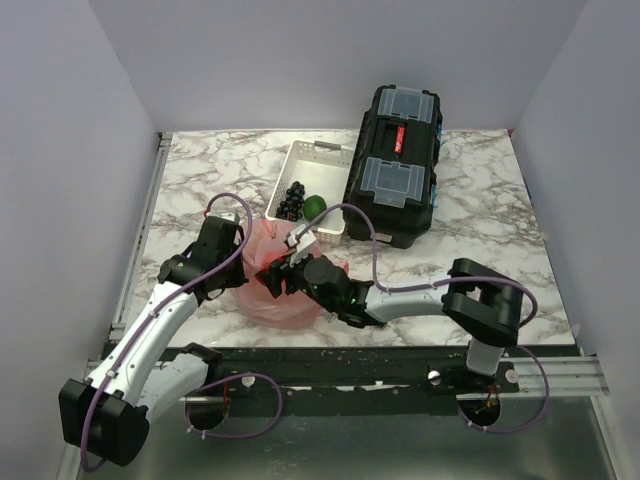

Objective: Take the fake fruits out of the plastic bag
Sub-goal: Take out the fake fruit from the plastic bag, then place the fake fruit in the bin.

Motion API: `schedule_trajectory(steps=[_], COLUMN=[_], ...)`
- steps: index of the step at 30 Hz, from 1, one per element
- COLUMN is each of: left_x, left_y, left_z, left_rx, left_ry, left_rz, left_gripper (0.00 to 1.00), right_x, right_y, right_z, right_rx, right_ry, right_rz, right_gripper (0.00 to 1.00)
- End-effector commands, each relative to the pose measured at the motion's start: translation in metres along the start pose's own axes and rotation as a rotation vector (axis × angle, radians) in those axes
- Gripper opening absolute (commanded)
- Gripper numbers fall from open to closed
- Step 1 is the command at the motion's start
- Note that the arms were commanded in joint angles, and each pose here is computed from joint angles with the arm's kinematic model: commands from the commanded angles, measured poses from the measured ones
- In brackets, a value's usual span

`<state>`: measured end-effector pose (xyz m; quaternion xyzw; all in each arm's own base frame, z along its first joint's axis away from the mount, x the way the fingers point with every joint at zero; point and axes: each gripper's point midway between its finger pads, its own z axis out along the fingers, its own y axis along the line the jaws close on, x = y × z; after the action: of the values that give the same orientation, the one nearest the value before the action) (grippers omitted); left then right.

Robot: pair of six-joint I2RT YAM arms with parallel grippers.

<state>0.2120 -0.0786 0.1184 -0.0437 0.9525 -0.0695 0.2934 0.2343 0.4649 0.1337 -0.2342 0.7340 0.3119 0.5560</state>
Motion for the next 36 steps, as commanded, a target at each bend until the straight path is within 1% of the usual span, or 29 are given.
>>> schedule_trajectory(steps=[1,6,9,14,17,22,29,32,36], left_x=[-0.012,-0.012,-0.012,-0.012,-0.012,-0.012,-0.013,-0.013,-0.013], left_y=[0.001,0.003,0.003,0.003,0.003,0.003,0.003,0.003,0.003], left_z=[-0.011,-0.01,-0.01,-0.01,-0.01,-0.01,-0.011,-0.012,-0.012], left_rx=[-0.015,-0.022,-0.027,-0.025,-0.024,-0.023,-0.022,-0.022,-0.021], left_ry=[-0.059,-0.061,-0.059,-0.059,-0.058,-0.06,-0.066,-0.067,-0.069], left_rz=[-0.014,-0.014,-0.016,-0.015,-0.013,-0.014,-0.016,-0.017,-0.016], left_gripper=[0.0,0.0,0.0,0.0,0.0,0.0,0.0,0.0,0.0], right_x=[-0.005,-0.009,-0.02,-0.05,-0.076,-0.117,-0.163,-0.17,-0.167], right_y=[0.016,0.037,0.044,0.043,0.04,0.024,-0.014,-0.043,-0.089], right_z=[-0.017,-0.034,-0.044,-0.056,-0.064,-0.077,-0.08,-0.069,-0.044], right_rx=[-0.103,-0.234,-0.283,-0.268,-0.256,-0.171,0.039,0.142,0.253], right_ry=[0.008,0.019,0.01,-0.027,-0.077,-0.165,-0.27,-0.267,-0.219], right_rz=[0.055,0.087,0.098,0.1,0.084,0.032,-0.055,-0.043,-0.005], right_gripper=[0.14,0.08,0.05,0.01,0.01,0.01,0.01,0.01,0.01])
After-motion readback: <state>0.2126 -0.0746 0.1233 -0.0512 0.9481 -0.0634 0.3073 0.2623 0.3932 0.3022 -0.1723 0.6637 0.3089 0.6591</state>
